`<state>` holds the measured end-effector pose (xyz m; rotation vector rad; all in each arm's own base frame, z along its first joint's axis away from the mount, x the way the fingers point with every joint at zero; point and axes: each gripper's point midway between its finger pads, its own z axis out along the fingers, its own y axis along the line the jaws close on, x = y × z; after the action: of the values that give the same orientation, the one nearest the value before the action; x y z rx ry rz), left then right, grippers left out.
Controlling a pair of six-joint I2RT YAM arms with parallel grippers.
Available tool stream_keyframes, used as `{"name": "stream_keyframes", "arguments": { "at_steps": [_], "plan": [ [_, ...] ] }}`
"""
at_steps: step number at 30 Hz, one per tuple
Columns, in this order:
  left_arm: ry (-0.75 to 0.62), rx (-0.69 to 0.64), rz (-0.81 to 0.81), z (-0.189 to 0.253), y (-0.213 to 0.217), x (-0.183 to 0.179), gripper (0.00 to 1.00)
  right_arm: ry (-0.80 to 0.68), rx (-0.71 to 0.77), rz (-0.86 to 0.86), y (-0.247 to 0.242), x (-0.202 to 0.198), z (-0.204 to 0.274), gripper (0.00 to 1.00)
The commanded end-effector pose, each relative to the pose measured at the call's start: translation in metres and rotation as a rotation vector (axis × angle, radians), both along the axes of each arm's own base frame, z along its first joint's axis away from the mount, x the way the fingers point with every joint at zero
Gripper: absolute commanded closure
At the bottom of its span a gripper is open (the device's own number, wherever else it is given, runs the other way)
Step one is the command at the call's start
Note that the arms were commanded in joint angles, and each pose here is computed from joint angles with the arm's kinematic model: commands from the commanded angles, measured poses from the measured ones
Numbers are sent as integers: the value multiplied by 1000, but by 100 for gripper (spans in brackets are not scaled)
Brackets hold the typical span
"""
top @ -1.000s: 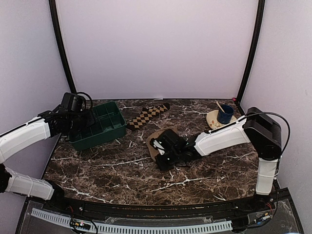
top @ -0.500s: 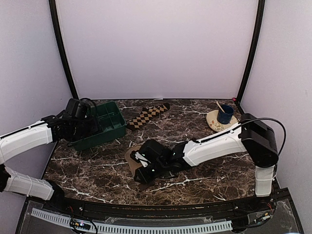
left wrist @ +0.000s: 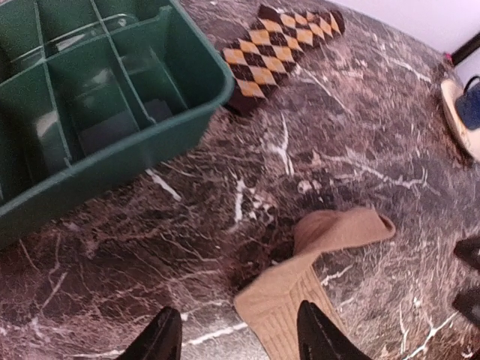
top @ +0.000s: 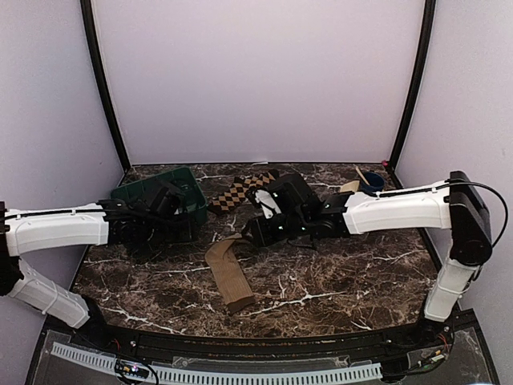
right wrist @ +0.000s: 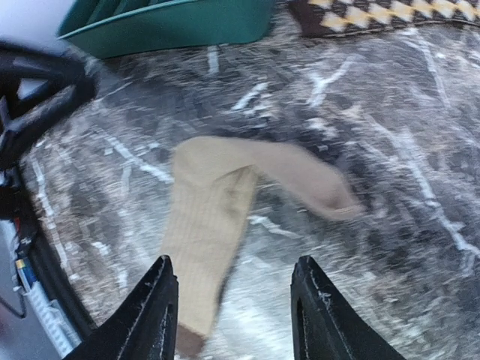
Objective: Roll the socks
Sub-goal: Pick up the sock from the center of the board.
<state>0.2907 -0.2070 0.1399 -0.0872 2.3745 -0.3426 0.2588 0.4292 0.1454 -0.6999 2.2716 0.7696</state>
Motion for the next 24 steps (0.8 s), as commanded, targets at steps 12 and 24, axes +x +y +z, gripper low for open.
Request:
{"name": "stream_keyframes", "arguments": {
  "at_steps": [12,24],
  "plan": [
    [159,179,-308,-67,-111,-59,59,-67,-216,93,-29,39,-73,53],
    [237,178,-291,-97,-104,-84,65,-151,-236,150,-17,63,-90,55]
  ]
}}
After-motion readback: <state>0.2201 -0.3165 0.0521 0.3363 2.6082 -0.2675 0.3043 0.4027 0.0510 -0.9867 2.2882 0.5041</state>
